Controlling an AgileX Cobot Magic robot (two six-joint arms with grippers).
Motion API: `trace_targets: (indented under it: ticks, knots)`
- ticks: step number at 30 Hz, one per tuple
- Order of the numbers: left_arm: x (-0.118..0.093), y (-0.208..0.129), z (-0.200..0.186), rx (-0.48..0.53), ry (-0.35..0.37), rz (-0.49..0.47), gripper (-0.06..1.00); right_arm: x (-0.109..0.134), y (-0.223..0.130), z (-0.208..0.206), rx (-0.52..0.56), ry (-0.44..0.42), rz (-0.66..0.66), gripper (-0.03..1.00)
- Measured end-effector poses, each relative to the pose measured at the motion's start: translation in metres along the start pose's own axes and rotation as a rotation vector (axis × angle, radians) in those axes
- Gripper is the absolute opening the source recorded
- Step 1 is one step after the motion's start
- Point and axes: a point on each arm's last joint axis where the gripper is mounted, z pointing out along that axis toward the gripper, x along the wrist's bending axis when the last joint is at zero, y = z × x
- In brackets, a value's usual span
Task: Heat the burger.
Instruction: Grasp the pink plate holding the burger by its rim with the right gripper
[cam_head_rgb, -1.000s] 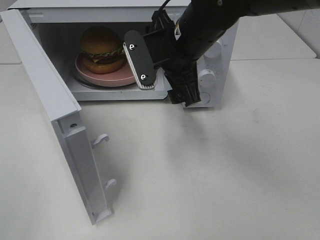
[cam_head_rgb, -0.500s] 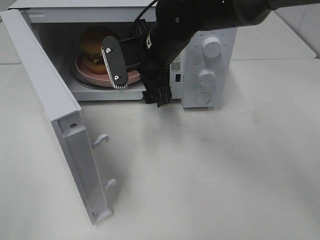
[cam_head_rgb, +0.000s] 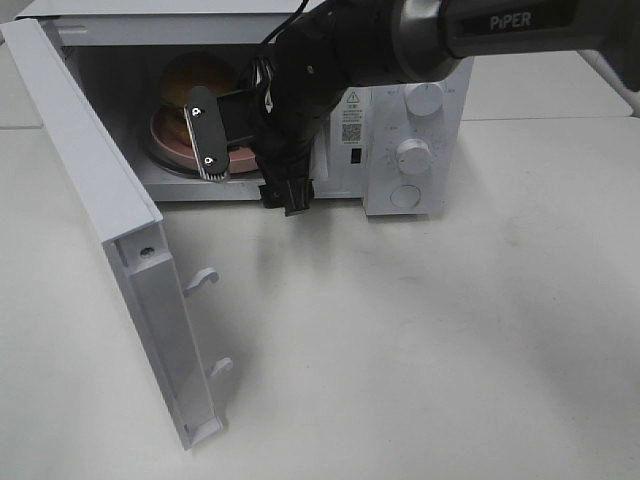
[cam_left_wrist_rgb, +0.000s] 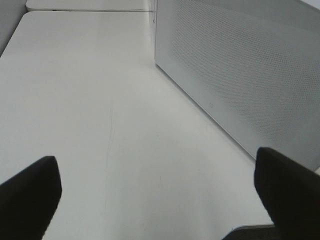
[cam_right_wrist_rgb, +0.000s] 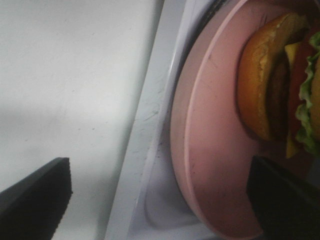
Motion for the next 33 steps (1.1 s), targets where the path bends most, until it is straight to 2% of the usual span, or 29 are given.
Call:
trace_targets:
  ticks: [8,18,25,27,28,29,30,31,33]
  knots:
    - [0.0,0.0,0.0,0.0,0.0,0.0,0.99,-0.008,0.005,0.019,0.0,-0.017,0.021,0.88]
    - [0.0,0.0,0.0,0.0,0.0,0.0,0.99,-0.015,-0.006,0.037,0.027,-0.01,0.047,0.85]
    - [0.0,0.0,0.0,0.0,0.001,0.0,0.99,-0.018,-0.013,0.049,0.032,-0.001,0.081,0.74]
    - [0.0,0.0,0.0,0.0,0.001,0.0,0.99,-0.017,-0.013,0.05,0.031,0.009,0.095,0.54]
    - [0.0,0.0,0.0,0.0,0.001,0.0,0.99,-0.017,-0.013,0.05,0.031,0.009,0.095,0.54]
    - [0.0,0.0,0.0,0.0,0.001,0.0,0.99,-0.016,-0.013,0.05,0.035,0.021,0.1,0.46]
    - [0.0,0.0,0.0,0.0,0.001,0.0,0.99,-0.014,-0.013,0.05,0.042,0.039,0.103,0.32]
    - [0.0,0.0,0.0,0.0,0.001,0.0,0.99,-0.014,-0.013,0.05,0.042,0.039,0.103,0.32]
    - [0.0,0.0,0.0,0.0,0.002,0.001,0.99,-0.016,-0.013,0.049,0.037,0.015,0.08,0.12]
